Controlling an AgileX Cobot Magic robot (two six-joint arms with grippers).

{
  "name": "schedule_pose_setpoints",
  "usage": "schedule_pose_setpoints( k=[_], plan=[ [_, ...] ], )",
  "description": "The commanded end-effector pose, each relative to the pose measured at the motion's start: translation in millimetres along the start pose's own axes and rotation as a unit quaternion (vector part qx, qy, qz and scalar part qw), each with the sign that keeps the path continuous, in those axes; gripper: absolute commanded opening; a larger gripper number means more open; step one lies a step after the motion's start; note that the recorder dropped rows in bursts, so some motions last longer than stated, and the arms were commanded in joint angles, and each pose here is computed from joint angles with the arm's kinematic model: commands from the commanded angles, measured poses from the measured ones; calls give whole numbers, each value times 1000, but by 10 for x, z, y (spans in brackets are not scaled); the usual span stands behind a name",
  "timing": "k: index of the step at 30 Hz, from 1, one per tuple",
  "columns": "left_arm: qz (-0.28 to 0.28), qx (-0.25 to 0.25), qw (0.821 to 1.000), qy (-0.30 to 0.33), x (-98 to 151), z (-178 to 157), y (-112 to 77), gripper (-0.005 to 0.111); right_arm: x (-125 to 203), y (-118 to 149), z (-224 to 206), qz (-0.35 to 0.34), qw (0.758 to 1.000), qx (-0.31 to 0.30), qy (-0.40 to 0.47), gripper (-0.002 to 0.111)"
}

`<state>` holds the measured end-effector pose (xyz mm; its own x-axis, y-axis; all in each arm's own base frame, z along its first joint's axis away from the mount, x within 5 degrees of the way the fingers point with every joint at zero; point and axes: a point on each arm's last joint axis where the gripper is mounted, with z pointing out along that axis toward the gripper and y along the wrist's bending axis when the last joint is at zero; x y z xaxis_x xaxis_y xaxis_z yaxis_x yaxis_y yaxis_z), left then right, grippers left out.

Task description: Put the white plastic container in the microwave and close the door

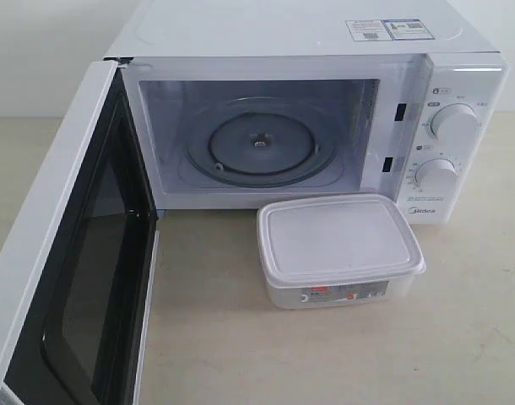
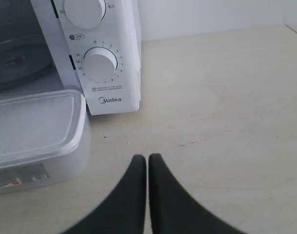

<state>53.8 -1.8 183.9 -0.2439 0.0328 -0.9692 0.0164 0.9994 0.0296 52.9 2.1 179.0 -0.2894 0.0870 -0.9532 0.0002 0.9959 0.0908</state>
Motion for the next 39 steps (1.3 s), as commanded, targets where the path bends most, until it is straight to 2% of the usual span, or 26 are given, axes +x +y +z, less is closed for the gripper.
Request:
schedule_pose_setpoints(
  k=[1, 4, 6, 10, 14, 19, 23, 24, 25, 26, 28, 30, 32, 35, 39],
  plan=[
    [5, 2, 1000, -1, 7, 1, -3, 4, -46, 9, -5, 19, 999, -6, -25, 0],
    [5, 2, 1000, -1, 7, 1, -3, 4, -176, 31, -21, 91, 991, -26, -95, 0],
    [5, 2, 1000, -1, 7, 1, -3, 4, -388, 36, -99, 129, 976, -39, -172, 0],
    [5, 2, 1000, -1, 7, 1, -3, 4, -858, 6, -376, 215, 917, -64, -329, 0],
    [5, 2, 1000, -1, 7, 1, -3, 4, -1228, -38, -728, 261, 838, -90, -471, 0],
    [5, 2, 1000, -1, 7, 1, -3, 4, -1455, -94, -1101, 261, 745, -99, -606, 0],
    [5, 2, 1000, -1, 7, 1, -3, 4, -1503, -193, -1467, 260, 617, -82, -739, 0],
    [5, 2, 1000, -1, 7, 1, -3, 4, -1533, -216, -1523, 273, 604, -78, -744, 0],
    [5, 2, 1000, -1, 7, 1, -3, 4, -1595, -207, -1522, 280, 614, -83, -733, 0],
    [5, 2, 1000, -1, 7, 1, -3, 4, -1690, -163, -1512, 274, 643, -94, -709, 0],
    [5, 2, 1000, -1, 7, 1, -3, 4, -1933, -14, -1510, 225, 717, -114, -650, 0],
    [5, 2, 1000, -1, 7, 1, -3, 4, -2216, 142, -1433, 144, 794, -111, -580, 0],
    [5, 2, 1000, -1, 7, 1, -3, 4, -2448, 218, -1289, 129, 846, -115, -505, 0],
    [5, 2, 1000, -1, 7, 1, -3, 4, -2705, 244, -974, 178, 902, -105, -380, 0],
    [5, 2, 1000, -1, 7, 1, -3, 4, -2718, 232, -501, 186, 950, -59, -243, 0]
  ],
)
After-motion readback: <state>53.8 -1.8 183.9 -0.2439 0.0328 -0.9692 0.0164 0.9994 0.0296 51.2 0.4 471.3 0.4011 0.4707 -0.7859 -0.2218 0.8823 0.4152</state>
